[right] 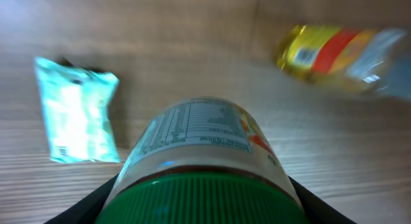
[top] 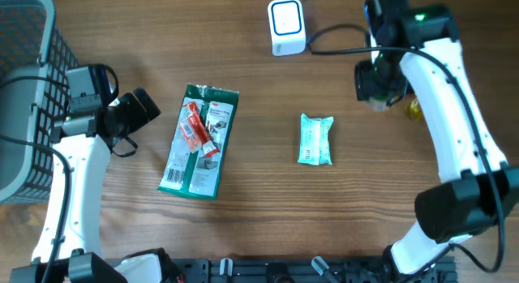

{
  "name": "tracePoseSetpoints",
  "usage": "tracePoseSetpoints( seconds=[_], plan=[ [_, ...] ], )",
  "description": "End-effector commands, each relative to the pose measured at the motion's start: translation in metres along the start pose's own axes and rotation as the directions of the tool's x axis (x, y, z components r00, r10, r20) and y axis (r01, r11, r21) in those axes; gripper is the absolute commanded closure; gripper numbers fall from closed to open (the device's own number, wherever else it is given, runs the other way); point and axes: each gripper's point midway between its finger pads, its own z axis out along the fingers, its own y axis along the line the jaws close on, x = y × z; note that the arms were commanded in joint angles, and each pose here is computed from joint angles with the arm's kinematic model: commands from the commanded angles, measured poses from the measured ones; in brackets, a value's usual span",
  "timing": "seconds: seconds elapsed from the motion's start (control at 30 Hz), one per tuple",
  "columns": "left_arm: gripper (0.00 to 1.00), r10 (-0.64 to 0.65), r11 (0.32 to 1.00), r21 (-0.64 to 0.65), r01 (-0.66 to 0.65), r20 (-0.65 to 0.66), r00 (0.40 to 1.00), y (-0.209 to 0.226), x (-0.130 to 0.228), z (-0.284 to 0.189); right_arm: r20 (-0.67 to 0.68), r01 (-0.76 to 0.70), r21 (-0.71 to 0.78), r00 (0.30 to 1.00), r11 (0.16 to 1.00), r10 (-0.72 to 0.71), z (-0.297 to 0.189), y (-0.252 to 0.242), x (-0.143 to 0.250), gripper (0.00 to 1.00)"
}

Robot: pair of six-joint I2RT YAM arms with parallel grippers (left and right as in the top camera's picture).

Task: Scan the item barcode
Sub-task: 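Carry the jar right and place it beside the yellow bottle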

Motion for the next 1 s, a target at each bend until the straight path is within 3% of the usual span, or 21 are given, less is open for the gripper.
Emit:
tracePoseSetpoints(
  seconds=[0.0,0.13,0.3,0.47,0.5,0.53,0.57,0.6,0.67,0.7,0.83,0.97],
  plan=[
    [0.00,-0.001,1.000,-0.010,0.002,0.005,1.000,0.002,-0.002,0.001,-0.096,-0.051,0.004,0.994,0.999,0.052,0.039,0.005,0.021,0.96],
    [0.00,-0.001,1.000,-0.010,0.002,0.005,1.000,0.002,-0.002,0.001,-0.195,-0.049,0.059,0.979,0.997,0.060,0.079,0.000,0.051,0.96],
    [0.00,-0.001,1.000,-0.010,0.002,0.005,1.000,0.002,-0.002,0.001,-0.205,-0.061,0.135,0.975,0.989,0.088,0.118,-0.017,0.065,0.95],
    [0.00,-0.001,1.000,-0.010,0.002,0.005,1.000,0.002,-0.002,0.001,-0.159,-0.098,0.181,0.979,0.979,0.127,0.137,-0.032,0.061,0.83],
    [0.00,-0.001,1.000,-0.010,0.002,0.005,1.000,0.002,-0.002,0.001,-0.145,-0.110,0.179,0.980,0.978,0.137,0.139,-0.033,0.058,0.79],
    [0.00,-0.001,1.000,-0.010,0.002,0.005,1.000,0.002,-0.002,0.001,-0.126,-0.124,0.176,0.981,0.976,0.147,0.142,-0.035,0.055,0.64],
    [0.00,-0.001,1.000,-0.010,0.002,0.005,1.000,0.002,-0.002,0.001,-0.113,-0.135,0.175,0.981,0.975,0.156,0.144,-0.036,0.052,0.37],
    [0.00,-0.001,1.000,-0.010,0.002,0.005,1.000,0.002,-0.002,0.001,-0.103,-0.145,0.173,0.981,0.974,0.165,0.145,-0.038,0.050,0.19],
    [0.00,-0.001,1.000,-0.010,0.002,0.005,1.000,0.002,-0.002,0.001,-0.090,-0.153,0.171,0.981,0.973,0.170,0.146,-0.039,0.046,0.04],
    [0.00,-0.001,1.000,-0.010,0.002,0.005,1.000,0.002,-0.002,0.001,-0.089,-0.153,0.171,0.981,0.973,0.170,0.146,-0.039,0.046,0.00],
    [0.00,-0.001,1.000,-0.010,0.002,0.005,1.000,0.002,-0.002,0.001,-0.071,-0.161,0.153,0.982,0.975,0.174,0.139,-0.037,0.040,0.00],
    [0.00,-0.001,1.000,-0.010,0.002,0.005,1.000,0.002,-0.002,0.001,0.023,-0.194,0.104,0.981,0.975,0.193,0.093,-0.040,0.017,0.00]
  ],
)
